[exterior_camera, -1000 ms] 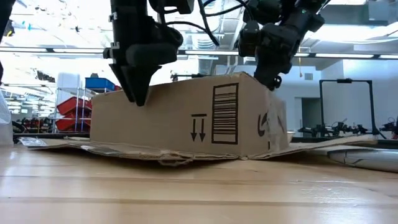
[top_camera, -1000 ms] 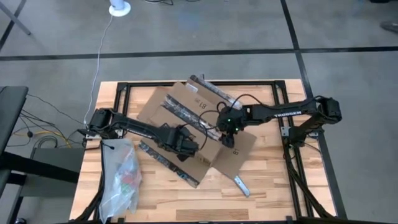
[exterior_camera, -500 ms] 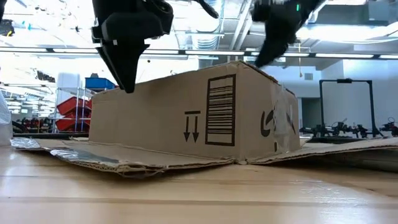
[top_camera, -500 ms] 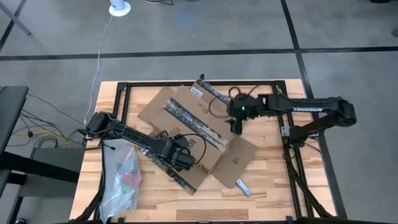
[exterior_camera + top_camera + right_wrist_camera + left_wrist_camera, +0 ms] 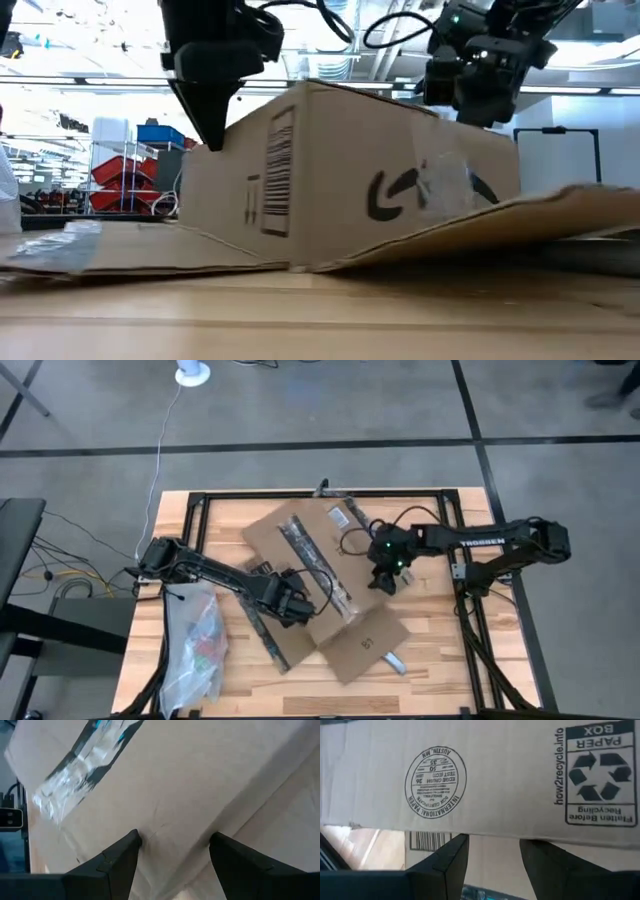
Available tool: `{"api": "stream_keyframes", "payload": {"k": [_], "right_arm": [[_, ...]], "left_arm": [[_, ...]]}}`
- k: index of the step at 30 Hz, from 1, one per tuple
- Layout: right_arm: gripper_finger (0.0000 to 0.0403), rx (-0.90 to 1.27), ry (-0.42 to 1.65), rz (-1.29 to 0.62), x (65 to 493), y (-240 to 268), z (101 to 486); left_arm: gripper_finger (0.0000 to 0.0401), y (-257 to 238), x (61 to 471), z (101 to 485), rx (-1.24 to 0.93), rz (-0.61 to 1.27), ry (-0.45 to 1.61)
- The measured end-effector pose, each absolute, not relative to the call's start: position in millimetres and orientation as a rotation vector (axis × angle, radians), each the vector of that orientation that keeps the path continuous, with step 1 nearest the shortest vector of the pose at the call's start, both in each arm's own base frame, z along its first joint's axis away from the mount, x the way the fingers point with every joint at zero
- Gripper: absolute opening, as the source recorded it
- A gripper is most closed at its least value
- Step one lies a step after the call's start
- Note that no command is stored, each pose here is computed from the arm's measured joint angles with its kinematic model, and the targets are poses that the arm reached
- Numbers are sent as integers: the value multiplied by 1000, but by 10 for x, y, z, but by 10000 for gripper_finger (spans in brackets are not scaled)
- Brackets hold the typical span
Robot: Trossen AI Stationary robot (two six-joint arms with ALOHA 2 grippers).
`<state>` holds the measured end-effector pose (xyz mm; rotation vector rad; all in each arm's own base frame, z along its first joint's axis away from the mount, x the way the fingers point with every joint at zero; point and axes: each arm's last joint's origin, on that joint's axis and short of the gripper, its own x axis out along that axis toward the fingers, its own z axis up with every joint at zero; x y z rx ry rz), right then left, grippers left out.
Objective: Unpack boxes
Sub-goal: Break down the box until it is fully flat
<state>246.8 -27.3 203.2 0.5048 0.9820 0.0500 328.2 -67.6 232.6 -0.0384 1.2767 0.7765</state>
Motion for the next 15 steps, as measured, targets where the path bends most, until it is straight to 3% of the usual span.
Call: {"api": "stream_keyframes", "payload": {"k": [9,15], "right_arm": [[224,516,955,235,2545,163,2068],[224,464,898,334,2579,399,2130]], "left_arm": [[164,-256,3319,2347,75,910,1258],[164,-79,3413,2357,93,868,1243]]}}
